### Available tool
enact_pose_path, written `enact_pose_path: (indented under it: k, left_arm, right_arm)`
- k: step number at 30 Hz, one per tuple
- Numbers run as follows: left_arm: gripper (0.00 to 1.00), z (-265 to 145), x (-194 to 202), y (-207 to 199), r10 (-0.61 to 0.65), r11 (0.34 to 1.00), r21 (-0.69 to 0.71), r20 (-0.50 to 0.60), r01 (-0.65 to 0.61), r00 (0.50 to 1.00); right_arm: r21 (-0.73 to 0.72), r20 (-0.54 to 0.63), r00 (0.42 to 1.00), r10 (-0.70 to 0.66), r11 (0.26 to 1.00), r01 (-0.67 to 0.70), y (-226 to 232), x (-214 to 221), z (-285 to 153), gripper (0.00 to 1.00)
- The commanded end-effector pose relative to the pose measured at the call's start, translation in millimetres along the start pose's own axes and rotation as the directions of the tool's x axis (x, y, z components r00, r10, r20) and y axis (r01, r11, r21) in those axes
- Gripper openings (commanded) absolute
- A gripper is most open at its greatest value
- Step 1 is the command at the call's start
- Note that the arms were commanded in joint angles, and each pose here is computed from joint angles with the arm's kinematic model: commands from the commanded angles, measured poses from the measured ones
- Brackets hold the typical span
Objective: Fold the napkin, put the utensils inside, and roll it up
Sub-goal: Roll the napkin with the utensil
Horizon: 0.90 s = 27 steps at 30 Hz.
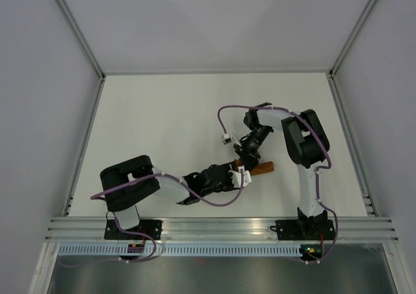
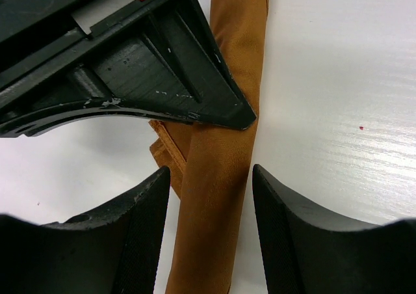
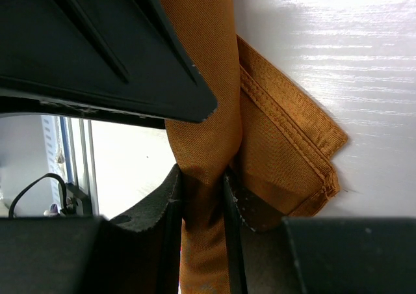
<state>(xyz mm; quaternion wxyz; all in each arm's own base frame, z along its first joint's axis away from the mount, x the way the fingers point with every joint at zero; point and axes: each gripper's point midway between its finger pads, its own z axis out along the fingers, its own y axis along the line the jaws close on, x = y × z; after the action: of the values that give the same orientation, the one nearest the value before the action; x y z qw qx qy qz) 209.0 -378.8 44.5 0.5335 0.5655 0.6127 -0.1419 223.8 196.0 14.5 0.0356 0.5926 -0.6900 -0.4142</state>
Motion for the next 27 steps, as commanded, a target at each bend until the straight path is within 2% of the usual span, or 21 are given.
enact_pose_path:
  k: [1, 12, 20, 21, 23, 24, 27]
  left_arm:
    - [0.59, 10.0, -22.9, -0.1, 0.053, 0.999, 0.006, 0.075, -0.054, 0.996]
    - [0.57, 22.6, -7.6, -7.7, 0.064, 0.998, -0.004, 0.051, -0.064, 0.997]
    - [0.33, 26.7, 10.1, -23.5, 0.052, 0.998, 0.034, 0.01, -0.052, 0.999]
    - [0.28, 26.9, 10.7, -25.8, 0.048, 0.998, 0.04, 0.008, -0.048, 0.999]
    - [0.21, 27.0, 15.4, -30.9, 0.034, 0.998, 0.057, -0.008, -0.033, 0.999]
    - [0.14, 26.6, 16.9, -32.6, 0.029, 0.998, 0.064, -0.014, -0.028, 0.999]
    - [0.06, 25.4, 20.6, -37.5, 0.011, 0.996, 0.085, -0.029, -0.009, 1.0]
  right_arm:
    - [0.074, -0.137, 0.989, -0.062, 0.995, 0.073, -43.5, 34.6, 10.9, 0.1]
    - [0.073, -0.13, 0.99, -0.051, 0.995, 0.061, -45.2, 33.8, 10.1, 0.1]
    - [0.075, -0.127, 0.991, -0.047, 0.996, 0.057, -46.5, 33.0, 9.5, 0.11]
    - [0.074, -0.126, 0.991, -0.044, 0.996, 0.054, -46.0, 33.1, 9.9, 0.1]
    - [0.077, -0.123, 0.991, -0.044, 0.996, 0.054, -46.4, 32.0, 9.4, 0.14]
    - [0.077, -0.123, 0.991, -0.043, 0.996, 0.052, -46.3, 31.8, 9.1, 0.15]
    - [0.096, -0.113, 0.993, -0.047, 0.994, 0.058, -45.9, 26.7, 4.3, 0.29]
